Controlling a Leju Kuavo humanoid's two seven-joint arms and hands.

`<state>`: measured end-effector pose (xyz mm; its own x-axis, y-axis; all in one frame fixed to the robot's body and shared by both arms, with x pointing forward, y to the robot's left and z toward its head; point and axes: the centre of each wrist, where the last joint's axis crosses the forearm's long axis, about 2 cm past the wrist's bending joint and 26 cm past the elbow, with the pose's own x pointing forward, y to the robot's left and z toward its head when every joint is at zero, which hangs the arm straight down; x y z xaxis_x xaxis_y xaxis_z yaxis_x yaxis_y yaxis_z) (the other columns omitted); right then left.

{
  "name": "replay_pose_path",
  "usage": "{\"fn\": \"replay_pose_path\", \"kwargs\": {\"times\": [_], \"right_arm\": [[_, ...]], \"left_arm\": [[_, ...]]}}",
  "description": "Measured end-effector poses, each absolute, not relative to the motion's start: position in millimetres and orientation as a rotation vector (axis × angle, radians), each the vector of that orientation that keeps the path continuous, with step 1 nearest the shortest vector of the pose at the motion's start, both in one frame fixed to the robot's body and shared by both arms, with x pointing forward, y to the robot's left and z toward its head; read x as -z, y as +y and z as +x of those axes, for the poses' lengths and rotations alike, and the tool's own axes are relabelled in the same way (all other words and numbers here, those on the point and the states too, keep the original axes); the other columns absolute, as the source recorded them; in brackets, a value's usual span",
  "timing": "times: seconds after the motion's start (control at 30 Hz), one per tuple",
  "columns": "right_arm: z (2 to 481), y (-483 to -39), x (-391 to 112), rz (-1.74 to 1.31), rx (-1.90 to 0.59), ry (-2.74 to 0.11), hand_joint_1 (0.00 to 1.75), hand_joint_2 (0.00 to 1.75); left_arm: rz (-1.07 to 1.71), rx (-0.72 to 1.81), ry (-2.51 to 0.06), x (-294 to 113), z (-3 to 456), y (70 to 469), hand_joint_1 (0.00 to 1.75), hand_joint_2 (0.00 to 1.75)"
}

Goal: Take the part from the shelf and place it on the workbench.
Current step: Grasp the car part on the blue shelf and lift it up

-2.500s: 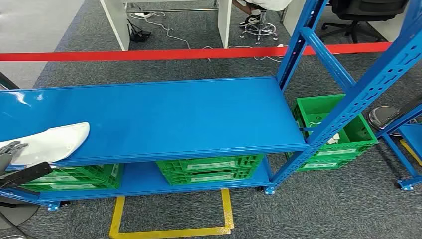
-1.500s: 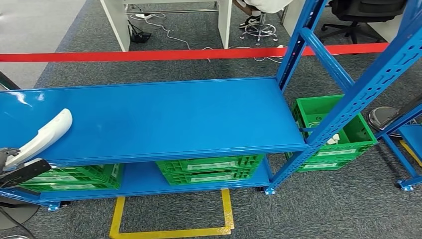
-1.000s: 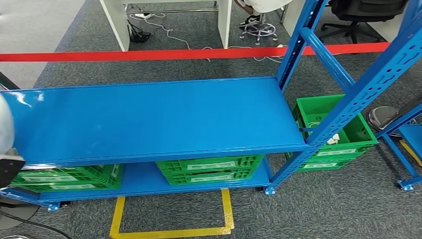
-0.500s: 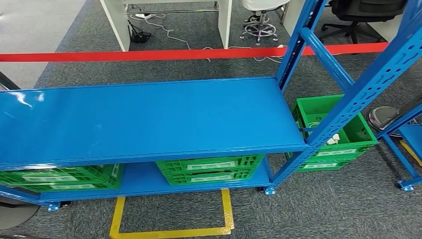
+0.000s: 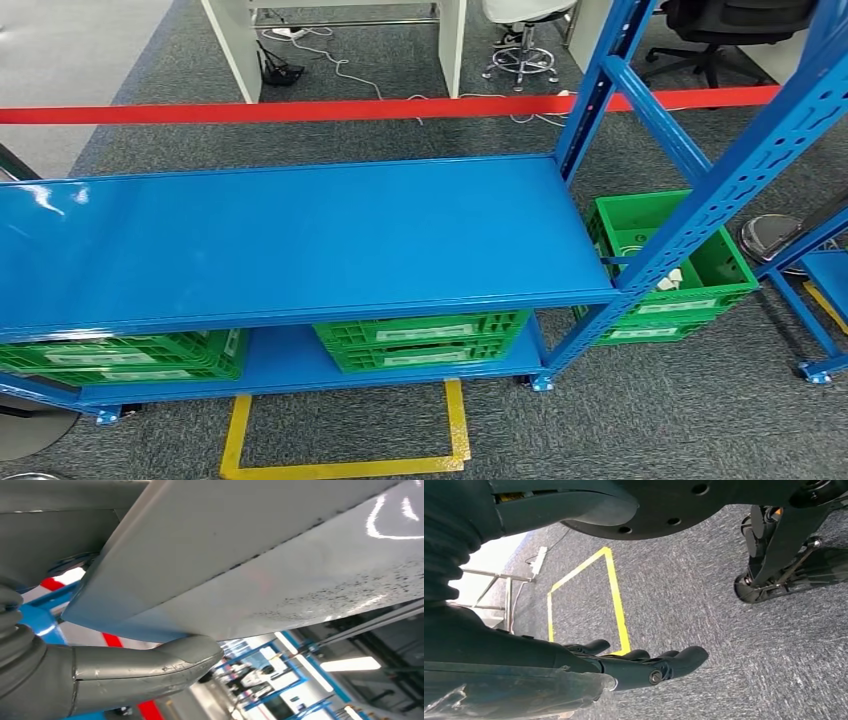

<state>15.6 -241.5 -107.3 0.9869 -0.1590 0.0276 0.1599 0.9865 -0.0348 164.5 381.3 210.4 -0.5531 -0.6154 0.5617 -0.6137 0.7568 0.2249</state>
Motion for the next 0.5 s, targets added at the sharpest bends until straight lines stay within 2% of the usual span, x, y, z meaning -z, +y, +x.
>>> {"fn": "replay_pose_path", "kwargs": {"times": [0.5], "right_arm": [[21.2, -237.2, 106.6, -0.051, 0.174, -0.035, 0.0, 1.75]], "left_arm": [[0.941, -0.101, -2.37, -208.4, 156.1, 360.4, 1.75, 1.75]]}}
